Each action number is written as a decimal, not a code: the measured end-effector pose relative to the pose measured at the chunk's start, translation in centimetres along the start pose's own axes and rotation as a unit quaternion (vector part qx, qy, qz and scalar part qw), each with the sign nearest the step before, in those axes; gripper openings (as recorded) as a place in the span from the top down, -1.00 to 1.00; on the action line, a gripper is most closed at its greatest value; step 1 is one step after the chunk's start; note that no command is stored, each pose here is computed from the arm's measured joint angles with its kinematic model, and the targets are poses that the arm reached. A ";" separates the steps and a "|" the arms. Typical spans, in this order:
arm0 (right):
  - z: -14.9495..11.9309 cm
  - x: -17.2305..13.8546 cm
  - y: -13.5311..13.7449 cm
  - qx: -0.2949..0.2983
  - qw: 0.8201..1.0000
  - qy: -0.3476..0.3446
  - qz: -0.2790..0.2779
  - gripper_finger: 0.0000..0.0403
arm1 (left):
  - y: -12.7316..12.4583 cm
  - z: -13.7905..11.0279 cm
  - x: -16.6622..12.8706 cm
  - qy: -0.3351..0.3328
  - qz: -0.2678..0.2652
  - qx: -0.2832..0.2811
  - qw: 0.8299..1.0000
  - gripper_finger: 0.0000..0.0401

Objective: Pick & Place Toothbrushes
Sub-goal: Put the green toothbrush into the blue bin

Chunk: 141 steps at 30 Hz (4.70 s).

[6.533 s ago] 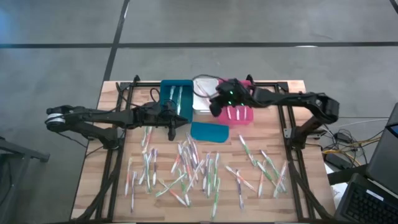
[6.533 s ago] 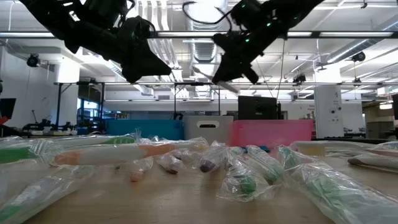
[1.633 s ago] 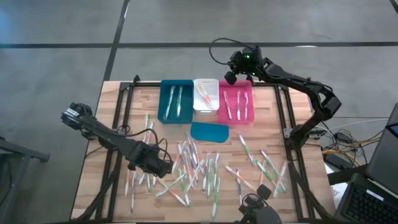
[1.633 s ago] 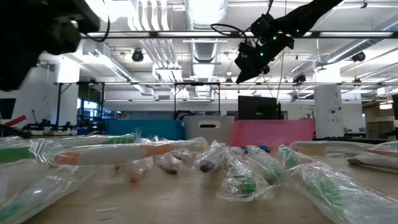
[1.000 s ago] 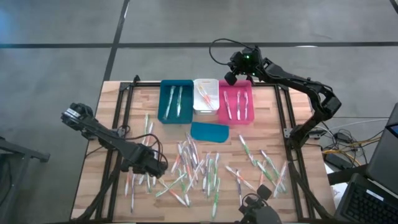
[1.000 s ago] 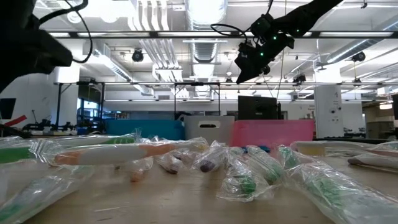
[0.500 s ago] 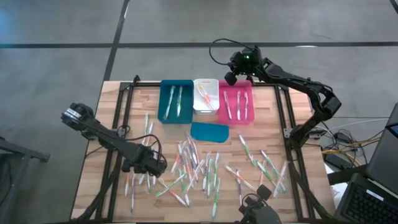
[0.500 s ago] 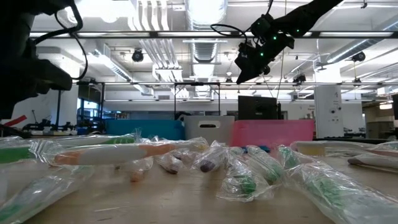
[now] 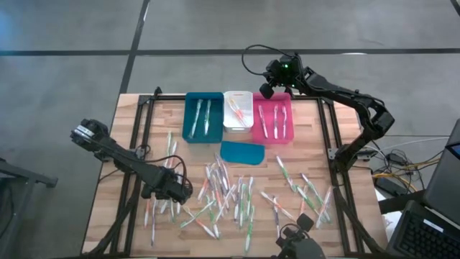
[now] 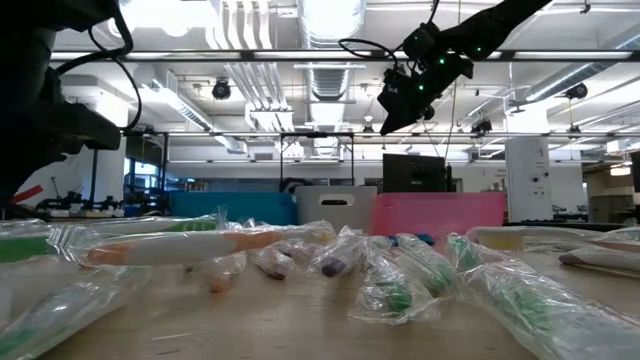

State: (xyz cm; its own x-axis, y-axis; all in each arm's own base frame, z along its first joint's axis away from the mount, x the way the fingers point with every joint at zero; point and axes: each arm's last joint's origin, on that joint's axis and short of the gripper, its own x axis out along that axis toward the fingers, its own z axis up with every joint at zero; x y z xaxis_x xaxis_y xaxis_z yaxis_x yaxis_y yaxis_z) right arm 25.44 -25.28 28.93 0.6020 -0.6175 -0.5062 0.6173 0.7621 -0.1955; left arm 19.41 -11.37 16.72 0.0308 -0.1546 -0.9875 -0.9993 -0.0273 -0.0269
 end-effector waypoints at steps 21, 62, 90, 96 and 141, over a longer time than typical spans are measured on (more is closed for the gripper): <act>0.0 0.0 0.0 -0.003 1.000 0.000 0.000 0.96 | 0.5 0.6 1.5 0.003 -0.006 -0.002 1.000 0.56; -0.1 0.0 0.0 -0.004 1.000 0.003 0.001 0.96 | -2.1 5.7 -7.6 -0.166 -0.156 0.109 0.968 0.83; -0.1 0.0 0.0 -0.009 1.000 0.004 0.001 0.96 | -4.1 19.9 -15.3 -0.335 -0.188 0.165 0.909 0.84; -0.1 0.0 0.0 -0.008 1.000 0.004 0.001 0.96 | -5.3 23.0 -15.9 -0.343 -0.160 0.174 0.909 0.84; -0.5 0.2 0.1 -0.014 1.000 0.011 0.002 0.96 | -12.8 34.6 -7.5 -0.178 0.020 0.114 0.977 0.84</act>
State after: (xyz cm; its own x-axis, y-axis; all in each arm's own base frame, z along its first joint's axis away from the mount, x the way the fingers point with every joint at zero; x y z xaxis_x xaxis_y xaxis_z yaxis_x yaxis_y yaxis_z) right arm 25.33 -25.19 28.38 0.5932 -0.6099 -0.5255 0.6005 0.7700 -0.2157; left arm 31.18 24.28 19.09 0.0214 0.2038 -0.9788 -0.9799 0.1986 0.0199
